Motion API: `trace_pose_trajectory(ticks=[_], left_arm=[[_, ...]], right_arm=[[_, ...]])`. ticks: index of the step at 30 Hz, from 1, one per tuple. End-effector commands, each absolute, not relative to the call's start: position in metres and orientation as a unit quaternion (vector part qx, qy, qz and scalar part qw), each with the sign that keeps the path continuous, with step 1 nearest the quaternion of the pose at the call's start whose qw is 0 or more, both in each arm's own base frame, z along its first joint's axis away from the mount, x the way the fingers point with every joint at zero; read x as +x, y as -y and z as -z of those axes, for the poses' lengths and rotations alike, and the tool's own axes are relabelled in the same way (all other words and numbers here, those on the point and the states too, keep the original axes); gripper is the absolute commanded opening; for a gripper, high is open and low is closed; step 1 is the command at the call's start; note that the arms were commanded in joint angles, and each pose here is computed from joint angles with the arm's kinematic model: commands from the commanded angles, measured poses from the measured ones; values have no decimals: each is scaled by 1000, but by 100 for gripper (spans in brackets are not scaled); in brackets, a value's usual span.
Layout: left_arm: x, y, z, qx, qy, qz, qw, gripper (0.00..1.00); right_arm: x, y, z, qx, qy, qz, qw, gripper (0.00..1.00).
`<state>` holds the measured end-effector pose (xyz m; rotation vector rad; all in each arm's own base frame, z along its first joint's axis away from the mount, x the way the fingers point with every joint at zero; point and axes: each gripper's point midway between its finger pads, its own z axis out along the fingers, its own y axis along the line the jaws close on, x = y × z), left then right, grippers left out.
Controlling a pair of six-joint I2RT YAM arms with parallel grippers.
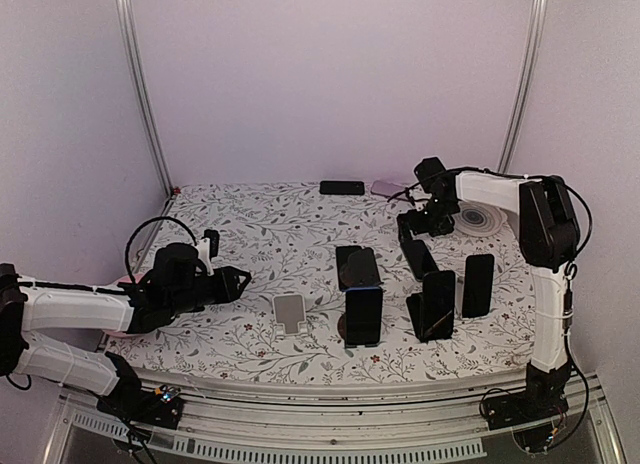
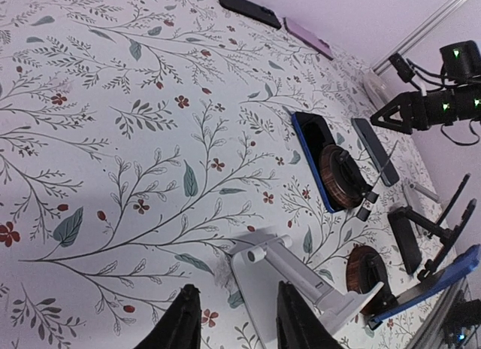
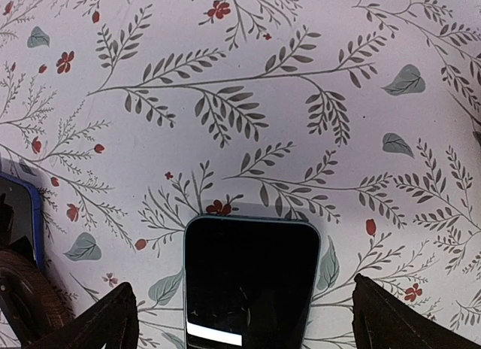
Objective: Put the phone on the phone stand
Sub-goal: Pick up the phone at the center of the board.
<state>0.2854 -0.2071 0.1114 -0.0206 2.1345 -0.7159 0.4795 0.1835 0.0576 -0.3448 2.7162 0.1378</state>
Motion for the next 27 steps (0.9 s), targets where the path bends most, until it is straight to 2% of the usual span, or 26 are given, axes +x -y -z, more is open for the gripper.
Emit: trace_pose_trajectory(ticks=[1, 14, 23, 27], left_arm=[[290, 203, -116, -11, -853, 280, 440, 35], [290, 203, -116, -11, -853, 280, 440, 36], [289, 201, -118, -14, -852, 281, 441, 36], [289, 201, -118, -15, -852, 281, 441, 36]], right_arm=[[468, -180, -31, -146, -975, -49, 158, 99], [459, -167, 11, -153, -982, -12, 107, 99], [459, -164, 15, -158, -983, 24, 96, 91], [454, -170, 28, -163, -983, 27, 83, 85]])
